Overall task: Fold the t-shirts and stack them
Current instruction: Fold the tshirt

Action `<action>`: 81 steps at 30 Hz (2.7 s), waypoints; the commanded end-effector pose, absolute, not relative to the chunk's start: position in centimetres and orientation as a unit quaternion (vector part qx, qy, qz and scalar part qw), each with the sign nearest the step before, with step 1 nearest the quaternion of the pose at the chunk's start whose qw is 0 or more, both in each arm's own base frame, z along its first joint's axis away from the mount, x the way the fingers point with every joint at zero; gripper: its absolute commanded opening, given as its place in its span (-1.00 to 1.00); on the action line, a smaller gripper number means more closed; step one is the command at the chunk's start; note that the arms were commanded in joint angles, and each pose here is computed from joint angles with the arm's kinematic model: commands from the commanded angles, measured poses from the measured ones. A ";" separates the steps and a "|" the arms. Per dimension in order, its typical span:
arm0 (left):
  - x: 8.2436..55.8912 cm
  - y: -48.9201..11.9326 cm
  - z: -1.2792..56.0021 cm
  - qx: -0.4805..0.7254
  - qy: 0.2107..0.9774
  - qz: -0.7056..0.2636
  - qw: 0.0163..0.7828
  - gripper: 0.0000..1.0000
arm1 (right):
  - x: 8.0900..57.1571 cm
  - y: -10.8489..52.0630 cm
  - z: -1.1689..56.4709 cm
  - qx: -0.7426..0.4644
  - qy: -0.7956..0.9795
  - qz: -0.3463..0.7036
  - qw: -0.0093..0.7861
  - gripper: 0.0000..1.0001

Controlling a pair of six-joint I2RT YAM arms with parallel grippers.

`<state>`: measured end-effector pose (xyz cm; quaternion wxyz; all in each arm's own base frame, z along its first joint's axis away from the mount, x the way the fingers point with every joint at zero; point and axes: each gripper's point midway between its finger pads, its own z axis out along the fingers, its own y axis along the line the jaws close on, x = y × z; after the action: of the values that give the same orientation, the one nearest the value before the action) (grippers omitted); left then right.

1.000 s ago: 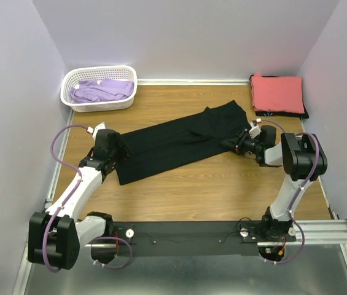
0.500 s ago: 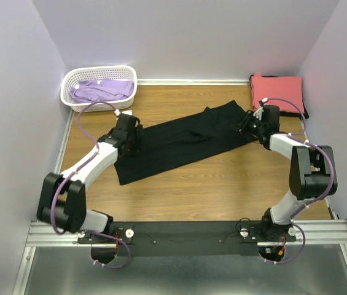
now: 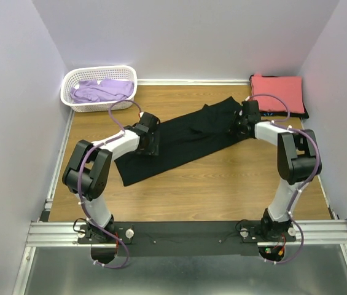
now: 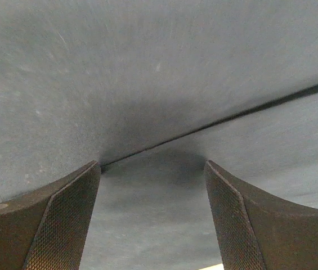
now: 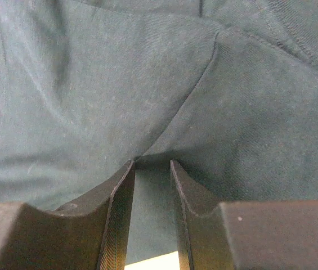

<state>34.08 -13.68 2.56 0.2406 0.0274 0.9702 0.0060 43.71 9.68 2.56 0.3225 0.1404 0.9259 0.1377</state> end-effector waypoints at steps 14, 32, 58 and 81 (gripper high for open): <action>21.8 -21.8 -0.1 0.139 0.981 -0.115 0.069 0.49 | 52.9 10.8 -2.0 0.036 0.940 0.121 0.318 -0.16; 17.3 -37.3 2.6 0.202 0.926 -0.319 -0.025 0.52 | 60.0 15.6 -3.6 -0.029 0.922 0.222 0.317 0.00; 21.2 -25.5 11.9 0.043 0.958 -0.157 0.234 0.82 | 30.7 11.3 11.2 0.016 0.966 0.107 0.233 0.41; 15.1 -23.3 4.6 0.077 0.971 -0.177 0.139 0.63 | 12.2 14.2 3.4 0.085 0.980 0.168 0.072 0.36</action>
<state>15.33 -22.33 5.08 0.1477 0.0692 0.9738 -0.1587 12.12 13.28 4.31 0.0776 0.0677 0.9807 0.1662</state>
